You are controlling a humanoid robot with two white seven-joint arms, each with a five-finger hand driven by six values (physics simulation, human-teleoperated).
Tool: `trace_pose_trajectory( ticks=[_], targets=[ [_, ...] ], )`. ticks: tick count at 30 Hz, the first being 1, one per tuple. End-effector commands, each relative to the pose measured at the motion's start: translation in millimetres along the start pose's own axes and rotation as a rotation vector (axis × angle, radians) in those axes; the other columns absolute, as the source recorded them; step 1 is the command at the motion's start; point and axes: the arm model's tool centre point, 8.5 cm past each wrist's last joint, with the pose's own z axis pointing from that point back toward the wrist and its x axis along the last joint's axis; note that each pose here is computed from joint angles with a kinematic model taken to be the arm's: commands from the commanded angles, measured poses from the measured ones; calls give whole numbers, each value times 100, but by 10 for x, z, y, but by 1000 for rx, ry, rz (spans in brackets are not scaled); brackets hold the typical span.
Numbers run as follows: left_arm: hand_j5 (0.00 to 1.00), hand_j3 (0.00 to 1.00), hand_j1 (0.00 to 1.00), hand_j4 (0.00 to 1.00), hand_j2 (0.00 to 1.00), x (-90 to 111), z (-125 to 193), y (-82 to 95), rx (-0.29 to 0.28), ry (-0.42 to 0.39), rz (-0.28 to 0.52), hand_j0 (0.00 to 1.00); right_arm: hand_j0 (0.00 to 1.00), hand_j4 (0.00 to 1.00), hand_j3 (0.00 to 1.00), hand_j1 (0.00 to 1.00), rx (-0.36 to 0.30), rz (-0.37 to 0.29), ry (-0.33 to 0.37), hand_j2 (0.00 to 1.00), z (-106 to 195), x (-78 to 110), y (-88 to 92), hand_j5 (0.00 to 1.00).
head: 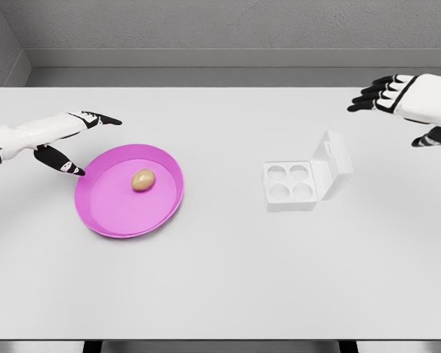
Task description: Pack egg into the box and close the box lid
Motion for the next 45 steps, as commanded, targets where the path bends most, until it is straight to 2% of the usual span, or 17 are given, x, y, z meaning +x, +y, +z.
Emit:
trace_pose_trajectory(
  ticks=[1,4,6,7,8,10,15,16,21,22,25,28,33,38,45],
  targets=[
    [100,100,100,100,100,-1,5,8,5,0,5,100,100,100,100,100,-5,-3,-5,100,-9,12,-10,100],
    [100,100,100,100,100,46,-19,17,3,-14,-4,100,100,100,100,100,-2,-6,0,100,10,3,1,100],
    [100,100,100,100,100,141,-84,-42,-34,-44,-20,100,100,100,100,100,11,0,18,100,82,-28,-4,100],
    [100,100,100,100,100,246,-81,-125,-88,-71,-46,100,100,100,100,100,21,0,34,100,133,-64,4,100],
    [100,100,100,100,100,311,-93,-157,-116,-89,-63,100,100,100,100,100,25,-6,42,100,150,-87,21,100],
    [100,100,100,100,100,325,-109,-219,-143,-94,-63,100,100,100,100,100,55,-25,72,100,235,-163,106,100],
    [100,100,100,100,100,361,-171,-266,-163,-104,-76,100,100,100,100,100,116,-68,58,100,189,-117,394,100],
    [100,100,100,100,100,363,-177,-266,-166,-103,-84,100,100,100,100,100,133,-55,66,100,186,-121,424,100],
    [87,87,87,87,87,469,-390,-327,-174,-136,-109,87,100,100,100,100,153,-85,95,100,227,-206,544,100],
    [87,87,87,87,87,470,-392,-332,-175,-136,-109,87,100,100,100,100,154,-91,100,100,238,-224,555,100],
    [87,87,87,87,87,470,-396,-327,-175,-136,-110,87,100,100,100,100,189,-145,118,100,232,-303,773,100],
    [87,87,87,87,87,476,-411,-340,-175,-139,-107,87,100,100,100,100,223,-154,103,100,183,-265,885,100],
    [87,87,87,87,87,509,-479,-367,-184,-145,-127,87,100,100,100,100,236,-164,118,100,155,-309,973,100],
    [87,87,87,87,87,531,-522,-387,-189,-151,-135,87,100,100,100,100,277,-169,118,100,118,-310,1099,100],
    [87,87,87,87,87,430,-609,-416,-194,-118,-129,87,100,100,100,100,281,-167,119,100,110,-323,1094,100]
  ],
)
